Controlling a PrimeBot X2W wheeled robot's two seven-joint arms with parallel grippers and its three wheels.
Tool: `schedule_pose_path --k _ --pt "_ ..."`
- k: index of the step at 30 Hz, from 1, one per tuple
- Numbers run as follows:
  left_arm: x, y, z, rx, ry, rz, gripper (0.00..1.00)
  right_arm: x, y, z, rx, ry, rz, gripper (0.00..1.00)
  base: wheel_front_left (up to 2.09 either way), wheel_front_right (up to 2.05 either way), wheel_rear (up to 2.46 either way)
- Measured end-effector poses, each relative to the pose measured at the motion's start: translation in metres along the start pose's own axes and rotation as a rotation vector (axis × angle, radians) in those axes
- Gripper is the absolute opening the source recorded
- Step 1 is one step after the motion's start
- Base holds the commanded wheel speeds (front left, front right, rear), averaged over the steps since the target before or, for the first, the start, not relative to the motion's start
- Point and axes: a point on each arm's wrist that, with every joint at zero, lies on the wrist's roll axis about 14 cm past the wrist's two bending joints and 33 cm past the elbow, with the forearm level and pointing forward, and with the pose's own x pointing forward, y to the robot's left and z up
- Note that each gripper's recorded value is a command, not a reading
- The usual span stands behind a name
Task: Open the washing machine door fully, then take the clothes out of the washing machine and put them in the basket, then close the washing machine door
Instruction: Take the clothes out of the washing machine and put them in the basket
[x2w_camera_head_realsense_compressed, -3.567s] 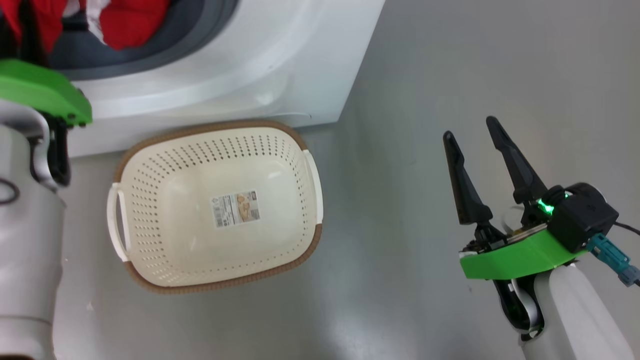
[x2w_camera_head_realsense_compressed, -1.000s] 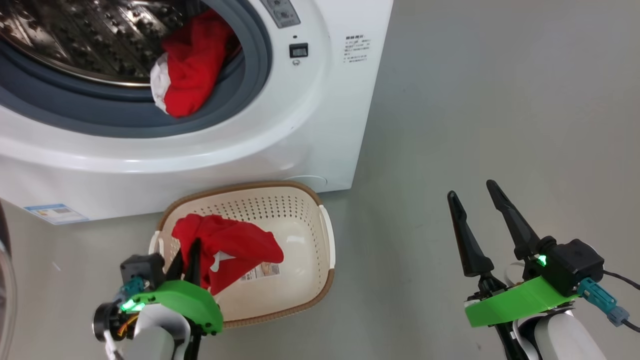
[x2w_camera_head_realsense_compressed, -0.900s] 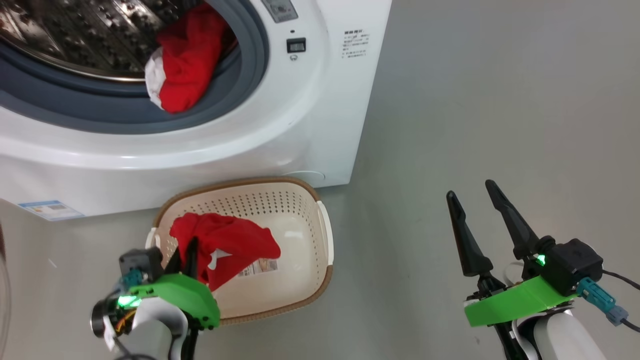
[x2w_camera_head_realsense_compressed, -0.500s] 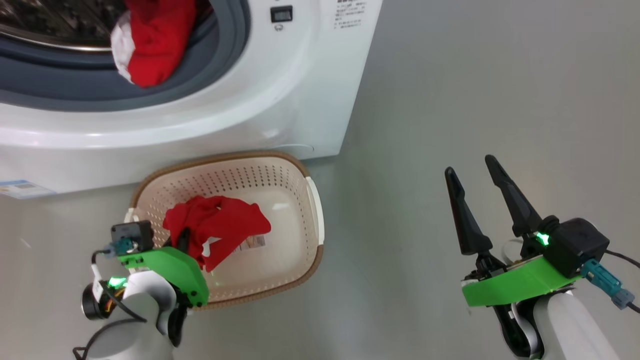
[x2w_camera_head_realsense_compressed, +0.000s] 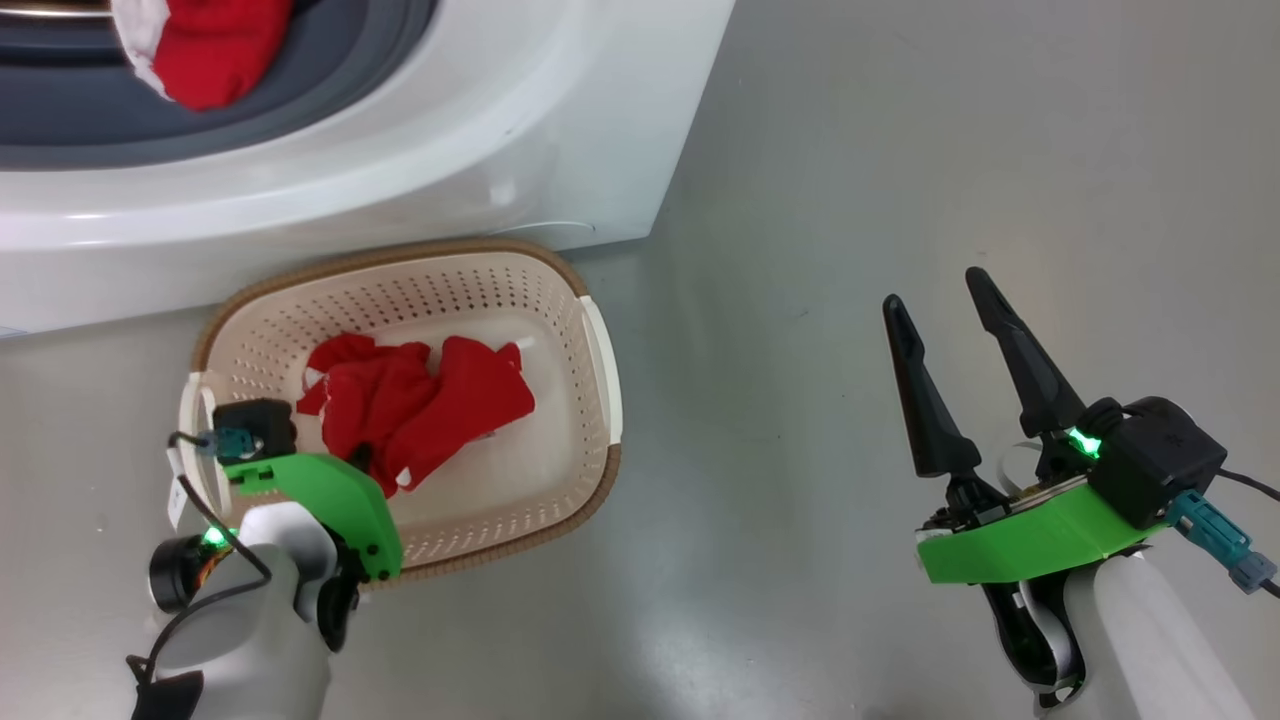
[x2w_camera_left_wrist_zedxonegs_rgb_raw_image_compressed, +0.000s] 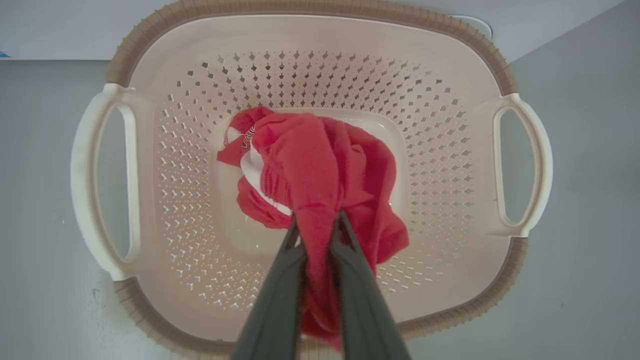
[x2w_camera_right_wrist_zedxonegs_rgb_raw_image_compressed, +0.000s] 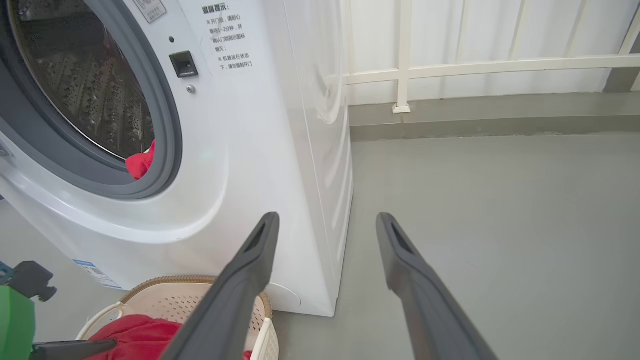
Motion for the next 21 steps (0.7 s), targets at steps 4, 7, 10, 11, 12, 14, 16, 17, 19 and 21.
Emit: schedule_pose_path --k 4,7,10,11,12,14,16,17,19,21 --pt "0.004 0.000 -0.012 0.008 0.055 -0.001 0.00 -0.001 -0.002 -0.005 0.001 0.014 -0.006 1.00 0.00 0.00 0.00" --pt "0.007 0.001 -0.020 0.008 0.095 -0.002 0.00 0.001 -0.003 -0.007 0.000 0.018 -0.005 1.00 0.00 0.00 0.00" --pt "0.009 0.000 -0.023 0.011 0.105 -0.008 0.17 0.001 -0.003 -0.007 0.000 0.019 -0.007 1.00 0.00 0.00 0.00" --pt "0.009 0.000 -0.023 0.012 0.107 -0.009 0.29 0.001 -0.004 -0.008 0.000 0.020 -0.008 1.00 0.00 0.00 0.00" --pt "0.009 0.000 -0.024 0.014 0.107 -0.009 0.34 0.001 -0.004 -0.008 0.000 0.020 -0.008 1.00 0.00 0.00 0.00" --pt "0.009 0.000 -0.023 0.017 0.101 -0.010 0.44 0.001 -0.004 -0.008 0.000 0.021 -0.008 1.00 0.00 0.00 0.00" --pt "0.008 -0.001 -0.020 0.022 0.082 -0.011 1.00 0.001 -0.003 -0.008 0.000 0.020 -0.007 1.00 0.00 0.00 0.00" --pt "0.007 -0.001 -0.018 0.022 0.074 -0.011 1.00 0.001 -0.003 -0.007 0.000 0.020 -0.007 1.00 0.00 0.00 0.00" --pt "0.005 -0.001 -0.013 0.026 0.051 -0.010 1.00 0.001 -0.003 -0.006 0.001 0.018 -0.006 1.00 0.00 0.00 0.00" --pt "0.001 -0.001 -0.003 0.032 0.002 -0.011 1.00 0.001 -0.002 -0.003 0.001 0.010 -0.004 1.00 0.00 0.00 0.00"
